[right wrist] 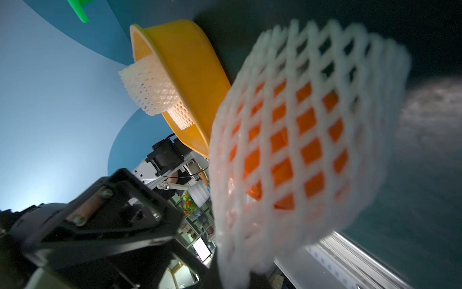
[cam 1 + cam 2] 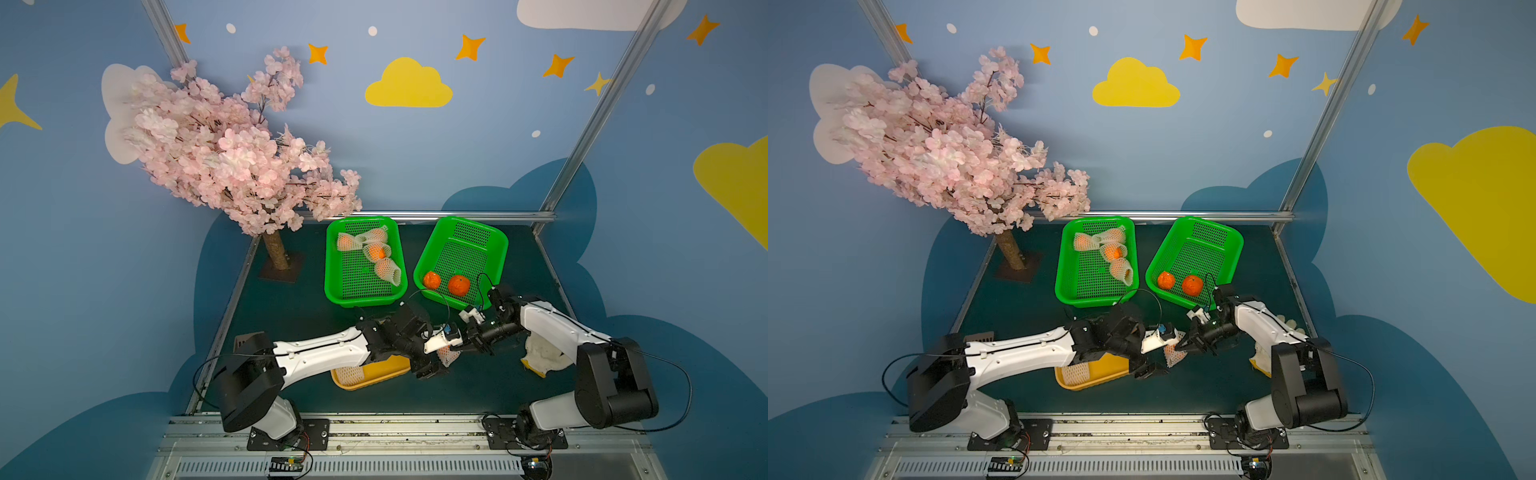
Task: Remove foam nets from oranges
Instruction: Remove the foam net from the orange.
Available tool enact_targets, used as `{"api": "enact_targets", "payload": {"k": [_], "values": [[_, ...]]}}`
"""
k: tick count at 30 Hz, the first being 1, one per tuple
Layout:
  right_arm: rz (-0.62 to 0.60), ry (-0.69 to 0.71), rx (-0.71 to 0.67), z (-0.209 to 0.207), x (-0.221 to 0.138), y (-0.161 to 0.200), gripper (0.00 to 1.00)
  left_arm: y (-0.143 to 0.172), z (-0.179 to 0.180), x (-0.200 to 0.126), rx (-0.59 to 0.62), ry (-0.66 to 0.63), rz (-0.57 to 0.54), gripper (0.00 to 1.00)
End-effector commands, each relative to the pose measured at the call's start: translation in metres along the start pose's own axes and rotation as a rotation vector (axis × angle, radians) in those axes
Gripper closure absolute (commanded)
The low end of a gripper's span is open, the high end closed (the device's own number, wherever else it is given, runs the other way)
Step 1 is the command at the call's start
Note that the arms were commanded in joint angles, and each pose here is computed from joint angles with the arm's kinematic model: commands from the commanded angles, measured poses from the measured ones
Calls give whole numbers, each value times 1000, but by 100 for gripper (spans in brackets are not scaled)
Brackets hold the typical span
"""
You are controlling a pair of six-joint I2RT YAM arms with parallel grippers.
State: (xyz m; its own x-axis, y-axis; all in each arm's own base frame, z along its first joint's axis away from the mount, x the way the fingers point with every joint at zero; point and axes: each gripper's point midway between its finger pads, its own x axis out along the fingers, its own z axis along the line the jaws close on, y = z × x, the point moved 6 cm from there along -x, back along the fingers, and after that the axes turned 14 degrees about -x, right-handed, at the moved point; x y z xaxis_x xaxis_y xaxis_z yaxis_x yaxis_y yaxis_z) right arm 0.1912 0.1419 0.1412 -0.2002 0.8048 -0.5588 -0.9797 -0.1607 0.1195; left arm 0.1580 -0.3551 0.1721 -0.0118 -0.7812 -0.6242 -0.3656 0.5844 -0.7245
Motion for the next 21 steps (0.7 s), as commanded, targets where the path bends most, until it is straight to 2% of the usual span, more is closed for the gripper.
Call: {"api": "enact_targets", "payload": {"k": [1,6,8,11,15,21], "values": [[14,-65,71,0,1,0,100,-10,0,16,39,5,0,24],[12,-123,100,-2,5,1,100,-11,19,35,-2,-93,40,31],[10,-141,109,-3,6,2,100,-11,23,42,-15,-99,63,38],[10,-165,125,-4,7,2,100,-6,27,53,-52,-87,138,58],[-7,-191,134,-3,1,1,100,4,30,62,-95,-55,221,75],[-50,-219,140,-4,-9,3,100,9,31,59,-120,-6,253,91]]}}
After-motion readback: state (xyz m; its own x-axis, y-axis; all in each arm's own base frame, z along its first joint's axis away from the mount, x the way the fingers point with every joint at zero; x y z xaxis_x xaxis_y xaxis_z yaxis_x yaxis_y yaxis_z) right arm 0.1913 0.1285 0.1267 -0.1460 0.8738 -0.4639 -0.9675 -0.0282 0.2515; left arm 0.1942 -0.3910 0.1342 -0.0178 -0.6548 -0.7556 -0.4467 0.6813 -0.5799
